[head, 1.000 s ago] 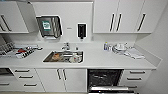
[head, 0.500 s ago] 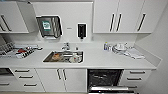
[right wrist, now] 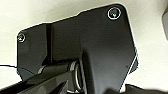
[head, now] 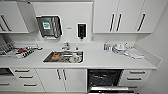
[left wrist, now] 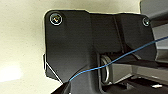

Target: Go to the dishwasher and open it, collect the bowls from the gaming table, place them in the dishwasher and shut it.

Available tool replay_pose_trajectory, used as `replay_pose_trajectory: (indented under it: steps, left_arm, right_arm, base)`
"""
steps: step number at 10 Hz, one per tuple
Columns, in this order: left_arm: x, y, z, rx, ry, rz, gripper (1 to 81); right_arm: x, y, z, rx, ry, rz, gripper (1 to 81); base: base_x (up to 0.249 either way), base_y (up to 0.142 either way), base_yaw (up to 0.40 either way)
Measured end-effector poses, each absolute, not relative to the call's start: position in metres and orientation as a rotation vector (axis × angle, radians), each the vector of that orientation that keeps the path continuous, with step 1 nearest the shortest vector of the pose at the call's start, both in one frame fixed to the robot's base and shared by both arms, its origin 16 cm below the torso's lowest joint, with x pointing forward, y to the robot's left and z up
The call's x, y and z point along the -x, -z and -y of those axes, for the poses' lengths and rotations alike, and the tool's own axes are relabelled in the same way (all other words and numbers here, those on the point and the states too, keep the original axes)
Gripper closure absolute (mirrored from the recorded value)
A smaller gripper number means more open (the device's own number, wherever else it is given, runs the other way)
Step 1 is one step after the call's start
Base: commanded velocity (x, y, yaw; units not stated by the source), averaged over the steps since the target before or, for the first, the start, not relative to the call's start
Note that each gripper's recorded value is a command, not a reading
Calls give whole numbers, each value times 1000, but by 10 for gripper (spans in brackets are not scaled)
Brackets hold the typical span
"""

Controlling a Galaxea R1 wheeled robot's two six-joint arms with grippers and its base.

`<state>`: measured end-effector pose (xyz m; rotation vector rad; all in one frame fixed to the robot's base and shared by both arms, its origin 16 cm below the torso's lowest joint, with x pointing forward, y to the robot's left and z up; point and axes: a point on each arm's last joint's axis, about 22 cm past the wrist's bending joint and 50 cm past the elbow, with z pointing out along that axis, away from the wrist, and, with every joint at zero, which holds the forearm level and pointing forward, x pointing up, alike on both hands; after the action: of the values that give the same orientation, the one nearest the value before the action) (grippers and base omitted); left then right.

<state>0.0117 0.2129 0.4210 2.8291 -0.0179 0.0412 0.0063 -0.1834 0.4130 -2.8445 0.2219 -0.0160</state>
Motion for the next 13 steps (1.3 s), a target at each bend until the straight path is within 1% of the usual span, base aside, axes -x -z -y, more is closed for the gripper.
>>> replay_pose_trajectory:
  steps: [12,13]
  left_arm:
    - [-10,-421,-213,-2830,-41,13,10]
    - [-10,-421,-213,-2831,-41,13,10]
  right_arm:
    - [-5,-414,175,2834,14,-215,10]
    - [-5,-414,175,2833,14,-215,10]
  base:
    - [0,0,0]
    - [0,0,153]
